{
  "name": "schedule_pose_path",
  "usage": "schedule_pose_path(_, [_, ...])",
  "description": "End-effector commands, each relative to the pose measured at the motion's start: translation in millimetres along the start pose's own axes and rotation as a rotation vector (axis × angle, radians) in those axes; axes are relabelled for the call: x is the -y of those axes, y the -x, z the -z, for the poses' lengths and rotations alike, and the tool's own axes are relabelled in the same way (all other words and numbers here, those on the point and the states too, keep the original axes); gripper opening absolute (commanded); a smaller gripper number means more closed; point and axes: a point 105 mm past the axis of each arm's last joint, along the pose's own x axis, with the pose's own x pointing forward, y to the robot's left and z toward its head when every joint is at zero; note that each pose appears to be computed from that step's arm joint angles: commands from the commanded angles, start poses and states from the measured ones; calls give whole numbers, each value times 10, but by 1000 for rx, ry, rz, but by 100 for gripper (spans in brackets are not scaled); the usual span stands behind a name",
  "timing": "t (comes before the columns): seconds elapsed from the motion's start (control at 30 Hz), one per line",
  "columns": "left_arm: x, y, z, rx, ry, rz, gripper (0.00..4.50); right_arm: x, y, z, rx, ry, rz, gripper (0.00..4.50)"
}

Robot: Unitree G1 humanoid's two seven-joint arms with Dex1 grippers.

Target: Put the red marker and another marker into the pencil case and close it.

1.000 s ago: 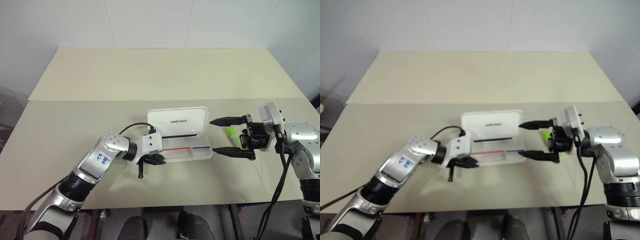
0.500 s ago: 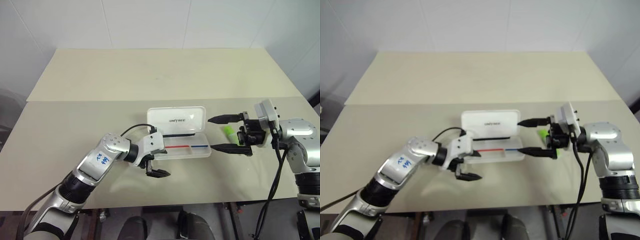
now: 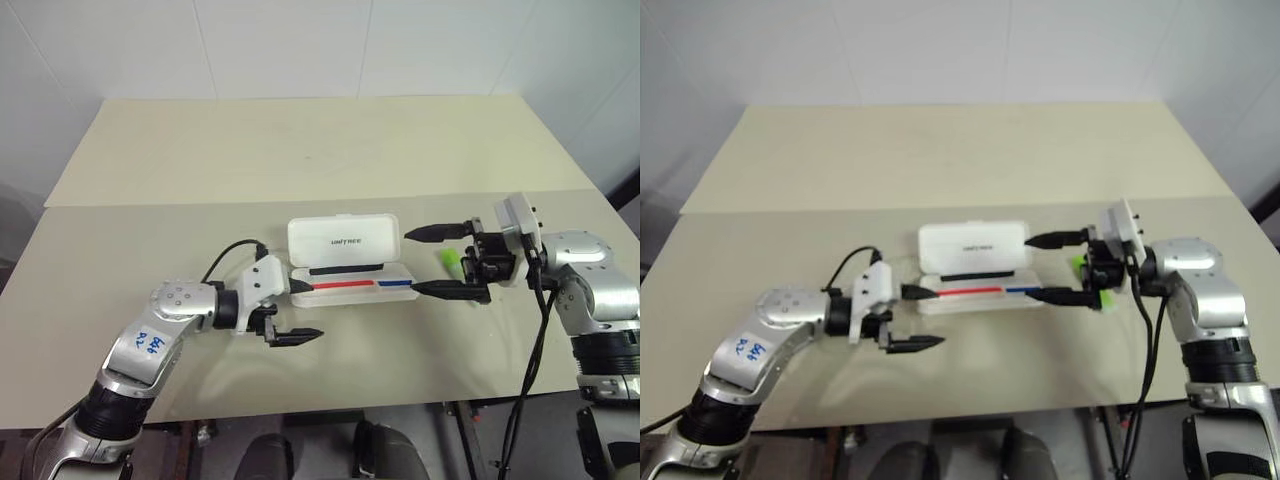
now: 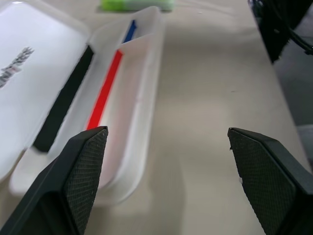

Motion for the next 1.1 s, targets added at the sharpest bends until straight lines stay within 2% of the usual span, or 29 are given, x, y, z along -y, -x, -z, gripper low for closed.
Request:
schedule_pose_path(0.03, [-26,18,90,38,28,-22,421,-10,-10,-94,11,47,-32,450])
schedule_pose_path(0.17, [22,-51,227,19,20,8,421,-22,10,-118,11,53,-29,450])
schedule_pose_path(0.53, [49,-56,31,120,-61,38,421,-46,19,-115,13,48,-13,450])
schedule_pose_path(0.67, [40,101,-172,231,-95,-7,421,-39,10,-97,17,42,-10,450])
schedule_pose_path(0.83, [64,320,-280,300,-107,-86,421,-23,-15,-69,25,31,-14,450])
schedule_pose_path(0.97, [110,480,-327,325,-113,-149,421,-6,-46,-56,34,25,-24,450])
schedule_pose_path(1.1, [122,730,-267,294,-86,-255,421,4,-65,-50,37,17,-48,450])
